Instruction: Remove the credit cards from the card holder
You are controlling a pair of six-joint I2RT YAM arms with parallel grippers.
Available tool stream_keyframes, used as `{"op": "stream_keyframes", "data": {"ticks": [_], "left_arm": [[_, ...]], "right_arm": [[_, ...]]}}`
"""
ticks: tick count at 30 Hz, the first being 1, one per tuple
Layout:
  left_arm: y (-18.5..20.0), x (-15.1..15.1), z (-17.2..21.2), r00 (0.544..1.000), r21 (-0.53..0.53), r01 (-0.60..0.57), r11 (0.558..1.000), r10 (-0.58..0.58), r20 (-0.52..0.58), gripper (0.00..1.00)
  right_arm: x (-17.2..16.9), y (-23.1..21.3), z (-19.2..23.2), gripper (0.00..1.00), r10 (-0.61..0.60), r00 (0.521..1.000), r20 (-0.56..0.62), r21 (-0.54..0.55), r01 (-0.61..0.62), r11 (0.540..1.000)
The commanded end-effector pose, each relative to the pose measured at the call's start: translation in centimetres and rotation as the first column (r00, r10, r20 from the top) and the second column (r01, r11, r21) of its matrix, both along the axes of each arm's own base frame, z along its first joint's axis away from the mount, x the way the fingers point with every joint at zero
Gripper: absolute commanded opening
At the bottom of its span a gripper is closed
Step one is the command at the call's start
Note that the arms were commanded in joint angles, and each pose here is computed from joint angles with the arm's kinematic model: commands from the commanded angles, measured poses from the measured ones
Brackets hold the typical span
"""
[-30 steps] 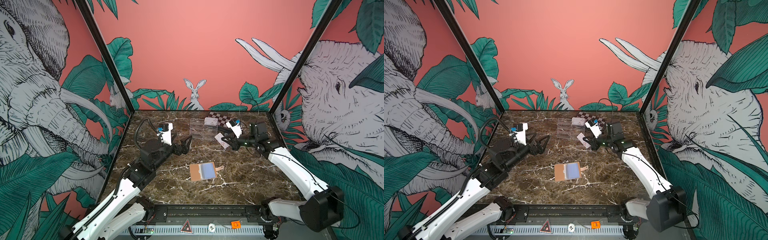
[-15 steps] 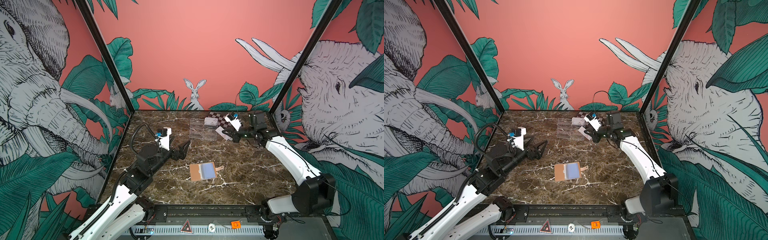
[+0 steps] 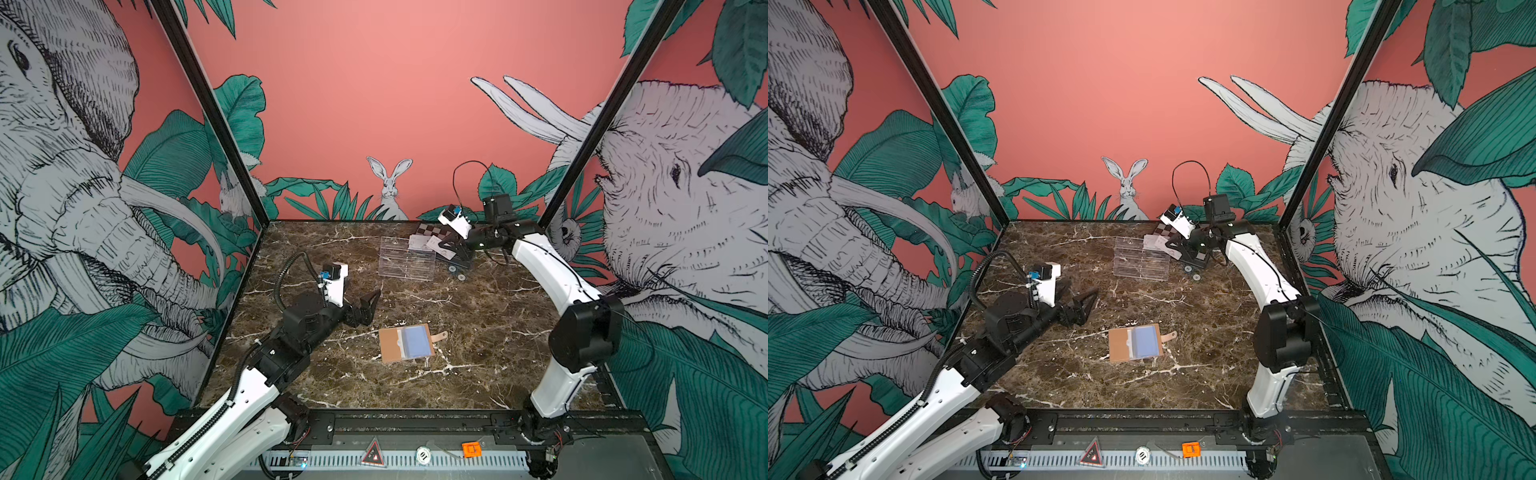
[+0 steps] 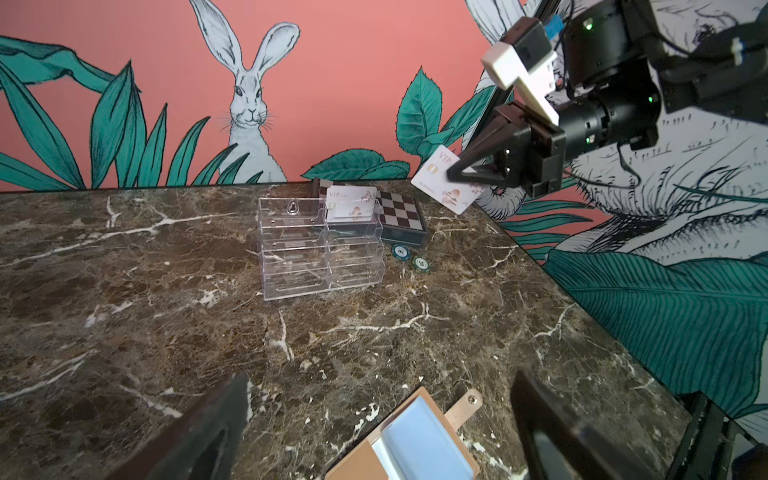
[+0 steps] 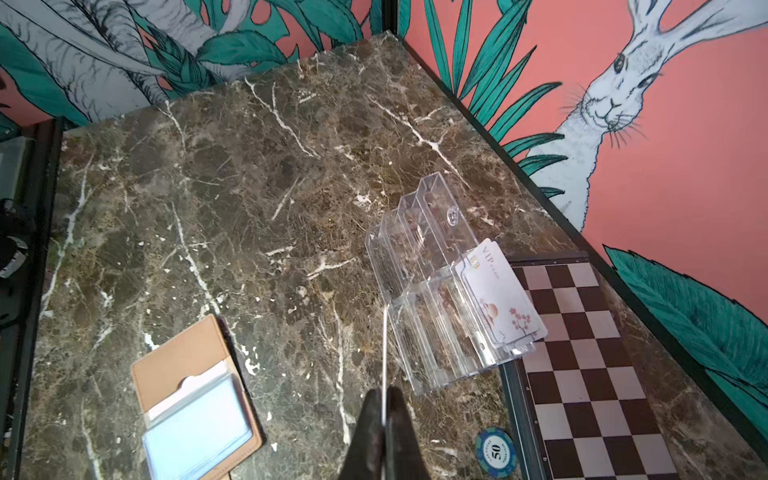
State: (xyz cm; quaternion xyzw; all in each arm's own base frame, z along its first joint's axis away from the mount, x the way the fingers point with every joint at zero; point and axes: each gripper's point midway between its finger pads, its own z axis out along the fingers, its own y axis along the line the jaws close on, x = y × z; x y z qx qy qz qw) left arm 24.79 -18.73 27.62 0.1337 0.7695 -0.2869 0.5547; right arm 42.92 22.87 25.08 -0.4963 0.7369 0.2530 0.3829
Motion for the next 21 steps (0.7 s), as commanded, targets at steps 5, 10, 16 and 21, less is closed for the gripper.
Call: {"op": "stream_keyframes", "data": {"ticks": [5, 10, 16, 21], "left_arm": [[0.0, 1.2, -0.7, 0.999, 0.022, -0.029, 0.999, 0.029, 0.015, 0.99], [-0.7, 2.0, -0.8, 1.000, 0.026, -0.025, 0.999, 0.024, 0.015, 0.99], [-1.7, 2.8, -1.3, 1.000, 0.033, -0.012, 0.999, 0.012, -0.014, 0.99], [-1.9, 3.2, -1.5, 1.000, 0.025, -0.013, 1.000, 0.014, -0.024, 0.99]], "right_arm": [[3.5, 0.3, -1.9, 0.00, 0.083, 0.997, -0.009, -0.099, -0.083, 0.992], [5.8, 0.8, -3.1, 0.00, 0.138, 0.990, 0.003, -0.140, -0.136, 0.981], [7.6, 1.4, -4.4, 0.00, 0.189, 0.980, 0.055, -0.164, -0.178, 0.970], [8.4, 1.8, -5.2, 0.00, 0.223, 0.968, 0.112, -0.189, -0.200, 0.961]]}}
